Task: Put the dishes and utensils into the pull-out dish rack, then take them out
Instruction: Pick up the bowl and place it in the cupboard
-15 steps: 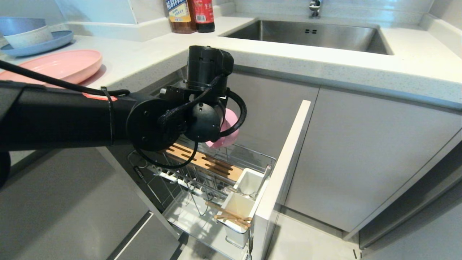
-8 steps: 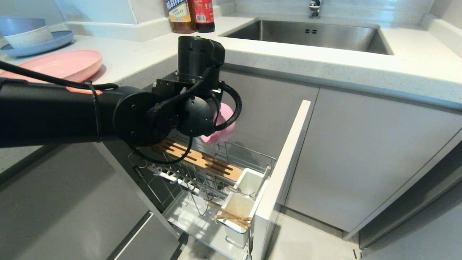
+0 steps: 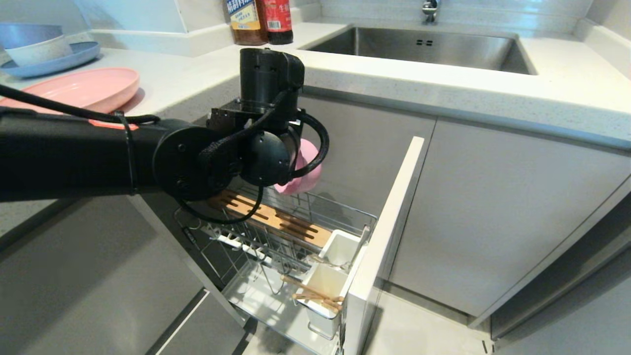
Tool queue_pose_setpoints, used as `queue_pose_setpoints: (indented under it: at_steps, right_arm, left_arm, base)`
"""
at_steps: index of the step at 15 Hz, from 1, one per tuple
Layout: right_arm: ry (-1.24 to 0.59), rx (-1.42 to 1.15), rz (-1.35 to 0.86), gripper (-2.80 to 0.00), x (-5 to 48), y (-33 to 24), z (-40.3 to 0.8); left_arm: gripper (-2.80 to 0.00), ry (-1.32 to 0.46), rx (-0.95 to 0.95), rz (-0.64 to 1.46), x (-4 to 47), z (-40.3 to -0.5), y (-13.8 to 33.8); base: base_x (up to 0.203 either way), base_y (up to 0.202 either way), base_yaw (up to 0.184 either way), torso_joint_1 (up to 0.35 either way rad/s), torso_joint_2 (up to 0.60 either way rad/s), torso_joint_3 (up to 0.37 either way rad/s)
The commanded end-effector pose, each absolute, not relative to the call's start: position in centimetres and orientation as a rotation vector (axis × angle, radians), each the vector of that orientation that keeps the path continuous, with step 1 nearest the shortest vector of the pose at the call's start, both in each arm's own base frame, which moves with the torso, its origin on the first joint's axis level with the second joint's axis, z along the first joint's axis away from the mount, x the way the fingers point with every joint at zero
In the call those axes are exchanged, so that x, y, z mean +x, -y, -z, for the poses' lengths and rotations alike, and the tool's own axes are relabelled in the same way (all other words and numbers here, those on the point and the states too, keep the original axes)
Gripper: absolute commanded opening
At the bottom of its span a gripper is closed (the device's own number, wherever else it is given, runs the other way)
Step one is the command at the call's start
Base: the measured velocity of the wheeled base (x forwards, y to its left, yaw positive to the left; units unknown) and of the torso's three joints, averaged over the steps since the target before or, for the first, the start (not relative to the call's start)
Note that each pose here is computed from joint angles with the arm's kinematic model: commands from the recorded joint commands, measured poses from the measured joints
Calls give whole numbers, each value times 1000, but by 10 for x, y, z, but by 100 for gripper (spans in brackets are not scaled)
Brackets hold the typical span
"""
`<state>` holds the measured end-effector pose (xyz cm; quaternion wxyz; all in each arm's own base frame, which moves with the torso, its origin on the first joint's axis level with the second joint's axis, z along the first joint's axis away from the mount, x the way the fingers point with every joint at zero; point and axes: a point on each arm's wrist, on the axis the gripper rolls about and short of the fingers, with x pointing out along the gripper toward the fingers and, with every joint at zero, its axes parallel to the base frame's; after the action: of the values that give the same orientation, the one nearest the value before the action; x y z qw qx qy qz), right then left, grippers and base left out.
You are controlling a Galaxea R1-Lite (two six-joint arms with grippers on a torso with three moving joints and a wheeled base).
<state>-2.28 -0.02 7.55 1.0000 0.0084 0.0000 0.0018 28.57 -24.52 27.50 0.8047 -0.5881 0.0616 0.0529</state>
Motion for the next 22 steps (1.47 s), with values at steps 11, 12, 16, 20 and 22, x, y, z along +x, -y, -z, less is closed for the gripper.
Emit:
queue_pose_setpoints:
  at_steps: [11, 12, 16, 20, 22]
  right_arm:
    - [-2, 17, -5, -280, -23, 0, -75]
    - [-2, 17, -5, -280, -23, 0, -75]
    - [-1, 17, -5, -280, -23, 0, -75]
    - [-2, 17, -5, -280, -23, 0, -75]
    - [-2, 17, -5, -280, -23, 0, -75]
  left_arm:
    - [-280, -57, -1346, -35, 273, -261, 251]
    - [-280, -45, -1360, -25, 274, -256, 251]
    - [-280, -29, -1397, 23, 273, -234, 250]
    - [-280, -4, -1442, 70, 268, -221, 245]
    - [-280, -11, -1444, 85, 268, -215, 246]
  base:
    - [0, 0, 0, 0, 0, 0]
    - [0, 0, 0, 0, 0, 0]
    - [0, 0, 0, 0, 0, 0]
    - [0, 0, 0, 0, 0, 0]
    - [0, 0, 0, 0, 0, 0]
